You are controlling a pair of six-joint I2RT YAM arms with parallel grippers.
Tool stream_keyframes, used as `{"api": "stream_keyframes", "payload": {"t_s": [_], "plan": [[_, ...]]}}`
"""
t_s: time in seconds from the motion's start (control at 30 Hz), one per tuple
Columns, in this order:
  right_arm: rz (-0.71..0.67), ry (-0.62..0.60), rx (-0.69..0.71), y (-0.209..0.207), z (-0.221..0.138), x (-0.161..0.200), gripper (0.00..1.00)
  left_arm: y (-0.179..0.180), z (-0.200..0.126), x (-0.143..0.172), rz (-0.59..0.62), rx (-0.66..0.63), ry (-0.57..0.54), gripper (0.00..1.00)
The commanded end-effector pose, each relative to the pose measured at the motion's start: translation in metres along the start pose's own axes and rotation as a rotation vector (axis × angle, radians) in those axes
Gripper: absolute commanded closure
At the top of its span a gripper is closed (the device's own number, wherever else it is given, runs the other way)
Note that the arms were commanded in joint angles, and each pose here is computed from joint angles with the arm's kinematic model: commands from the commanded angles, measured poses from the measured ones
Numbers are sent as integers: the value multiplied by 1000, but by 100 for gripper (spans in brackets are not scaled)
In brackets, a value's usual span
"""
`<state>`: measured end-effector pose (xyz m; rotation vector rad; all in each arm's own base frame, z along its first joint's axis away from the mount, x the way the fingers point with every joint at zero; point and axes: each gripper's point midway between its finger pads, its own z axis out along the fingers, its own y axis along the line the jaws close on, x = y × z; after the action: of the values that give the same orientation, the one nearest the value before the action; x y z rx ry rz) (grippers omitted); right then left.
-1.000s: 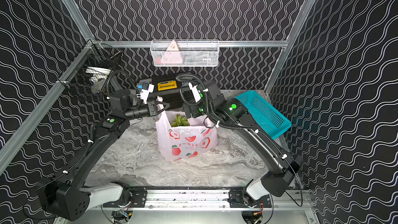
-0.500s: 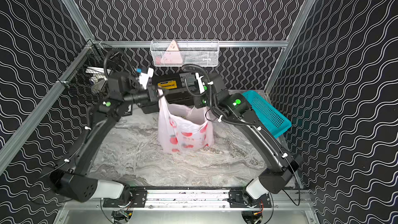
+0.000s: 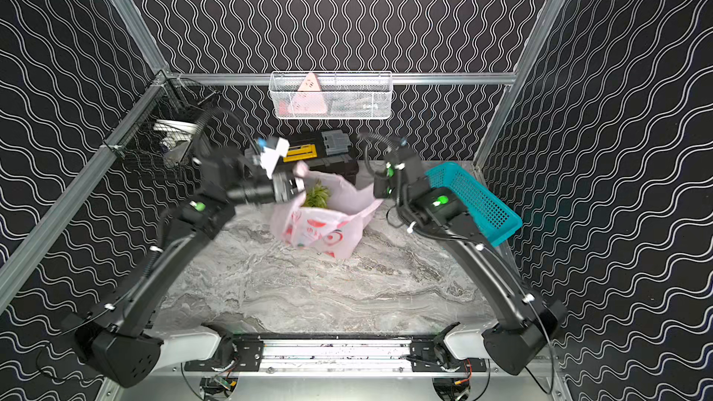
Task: Place the pineapple into a plastic bag & tie a knot
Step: Adjust the plastic bag at the center of the board.
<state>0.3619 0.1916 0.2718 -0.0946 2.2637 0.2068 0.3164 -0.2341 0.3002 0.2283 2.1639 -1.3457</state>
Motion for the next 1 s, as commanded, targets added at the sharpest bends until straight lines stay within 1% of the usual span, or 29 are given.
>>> {"api": "stream_keyframes", "payload": {"t_s": [0.0,0.03,0.07,0.1,0.17,0.27,0.33,0.37,0.4,0.43,0.47,0.5,0.53,0.57,0.6,0.67,0.7,0.77,0.8,0.83,0.9,0.93,0.97], "plan": [[134,165,-77,18,61,55,100,66,29,35,-70,-99,53,100],[152,204,-90,22,72,67,100,64,34,36,-81,-83,54,100],[161,216,-108,27,77,70,100,54,33,30,-54,-72,36,100],[168,206,-127,31,76,65,100,38,28,18,1,-79,6,100],[171,148,-163,37,68,43,100,8,14,-12,93,-96,-41,100],[159,79,-211,46,42,-7,100,-57,-12,-73,263,-91,-122,100],[156,-2,-254,47,6,-57,100,-120,-45,-119,408,-62,-234,100],[161,-61,-252,41,-15,-82,100,-146,-61,-135,470,-56,-290,100],[168,-142,-260,33,-43,-111,100,-175,-83,-151,528,-48,-360,100],[177,-223,-270,24,-73,-137,100,-197,-103,-162,577,-48,-429,100],[183,-283,-275,17,-97,-155,100,-210,-117,-169,602,-52,-479,100],[180,-330,-279,13,-119,-168,100,-215,-127,-174,609,-64,-513,100],[187,-364,-257,-1,-134,-181,100,-212,-130,-174,606,-80,-516,100],[189,-368,-249,-6,-140,-185,100,-205,-125,-172,596,-89,-498,100],[187,-356,-245,-9,-140,-184,100,-191,-115,-167,575,-100,-464,100],[193,-298,-249,-9,-118,-167,100,-152,-87,-150,511,-113,-387,100],[205,-243,-246,-10,-97,-149,100,-127,-72,-136,468,-123,-346,100],[227,-108,-212,-16,-47,-100,100,-70,-41,-100,350,-137,-273,100],[252,-20,-182,-22,-14,-62,100,-36,-23,-74,288,-154,-225,100],[271,51,-168,-25,11,-30,100,-7,-9,-51,234,-158,-207,100],[311,134,-188,-24,39,13,100,43,12,-5,135,-188,-127,100],[325,172,-198,-22,46,26,100,54,15,9,105,-190,-105,100],[329,190,-206,-20,47,30,100,56,16,16,102,-189,-96,100]]}}
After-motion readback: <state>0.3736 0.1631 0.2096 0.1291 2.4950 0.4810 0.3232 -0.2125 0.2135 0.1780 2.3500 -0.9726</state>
